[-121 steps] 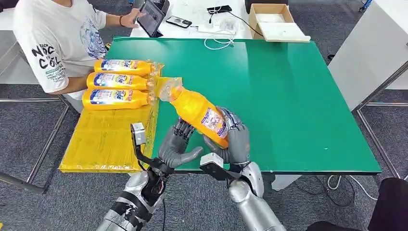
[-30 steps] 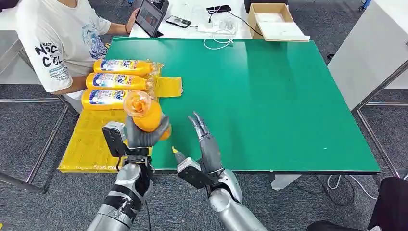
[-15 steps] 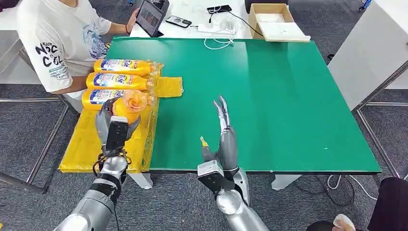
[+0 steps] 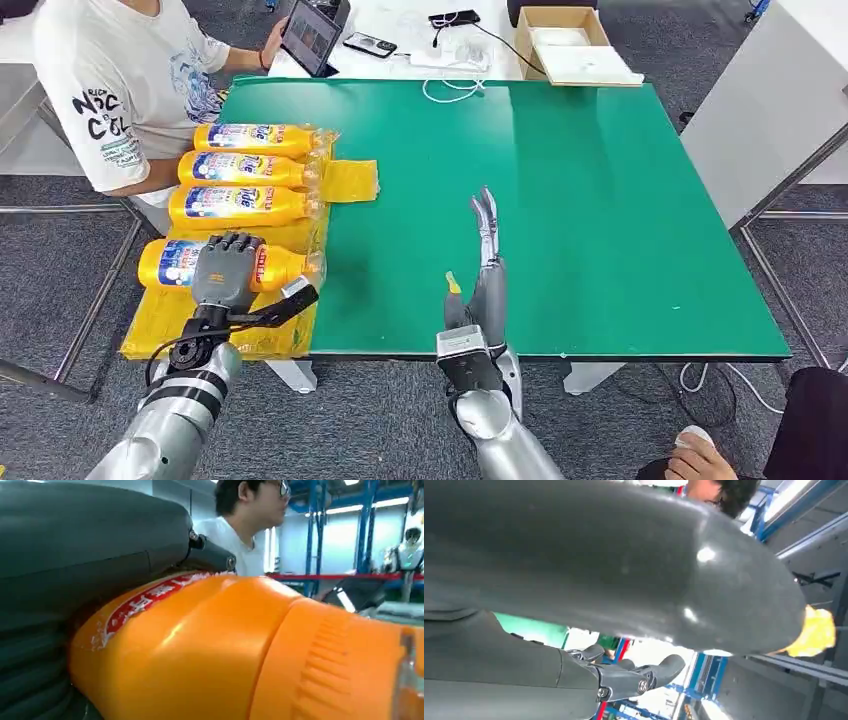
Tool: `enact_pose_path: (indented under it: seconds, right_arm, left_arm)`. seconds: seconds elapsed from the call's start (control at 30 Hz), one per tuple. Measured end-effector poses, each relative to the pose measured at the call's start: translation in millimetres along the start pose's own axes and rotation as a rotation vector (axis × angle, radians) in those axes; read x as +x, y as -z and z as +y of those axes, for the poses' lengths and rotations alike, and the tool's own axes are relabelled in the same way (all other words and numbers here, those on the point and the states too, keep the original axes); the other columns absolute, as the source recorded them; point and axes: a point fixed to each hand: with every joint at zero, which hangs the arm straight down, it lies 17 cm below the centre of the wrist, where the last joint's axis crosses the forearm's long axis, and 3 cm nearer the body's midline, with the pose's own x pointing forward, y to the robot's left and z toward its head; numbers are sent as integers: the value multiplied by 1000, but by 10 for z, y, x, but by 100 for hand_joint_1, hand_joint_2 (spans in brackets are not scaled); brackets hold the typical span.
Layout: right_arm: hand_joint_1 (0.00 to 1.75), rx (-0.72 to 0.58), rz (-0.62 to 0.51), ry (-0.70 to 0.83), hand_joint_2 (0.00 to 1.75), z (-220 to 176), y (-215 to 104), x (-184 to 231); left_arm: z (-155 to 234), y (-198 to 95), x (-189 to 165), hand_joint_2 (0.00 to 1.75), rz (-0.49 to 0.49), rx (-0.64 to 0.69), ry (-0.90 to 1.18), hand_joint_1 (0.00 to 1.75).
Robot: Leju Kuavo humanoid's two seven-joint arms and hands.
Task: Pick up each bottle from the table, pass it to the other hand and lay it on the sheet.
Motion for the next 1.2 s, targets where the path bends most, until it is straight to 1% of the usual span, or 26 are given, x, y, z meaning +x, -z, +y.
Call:
enact_pose_path:
  seconds: [0.2, 0.5, 0.53, 0.57, 0.7, 0.73, 0.83, 0.97, 1.2]
  right_arm:
    - [0, 26, 1, 18, 0, 75, 2, -5]
    - [0, 45, 18, 18, 0, 119, -47, -69]
    - [0, 48, 20, 18, 0, 126, -52, -74]
    - [0, 52, 21, 19, 0, 134, -58, -80]
    - [0, 78, 31, 17, 0, 186, -92, -114]
    - [0, 87, 37, 15, 0, 203, -103, -129]
    - [0, 112, 53, 17, 0, 256, -134, -168]
    - [0, 136, 70, 23, 0, 315, -177, -214]
    - [0, 157, 92, 36, 0, 375, -211, -269]
  left_arm:
    - [-186, -19, 65, 175, -63, -68, 35, 175]
    - [-353, -78, 42, 175, -57, -122, -21, 175]
    - [-374, -85, 37, 175, -54, -129, -30, 75]
    - [-396, -90, 29, 175, -49, -138, -40, 2]
    - [-525, -86, -45, 175, 10, -212, -169, 0]
    - [-566, -89, -63, 0, 32, -236, -209, 0]
    - [-609, -53, -101, 0, 66, -276, -263, 0]
    - [-659, -60, -128, 0, 89, -307, -282, 0]
    - [-713, -86, -122, 0, 96, -337, -299, 0]
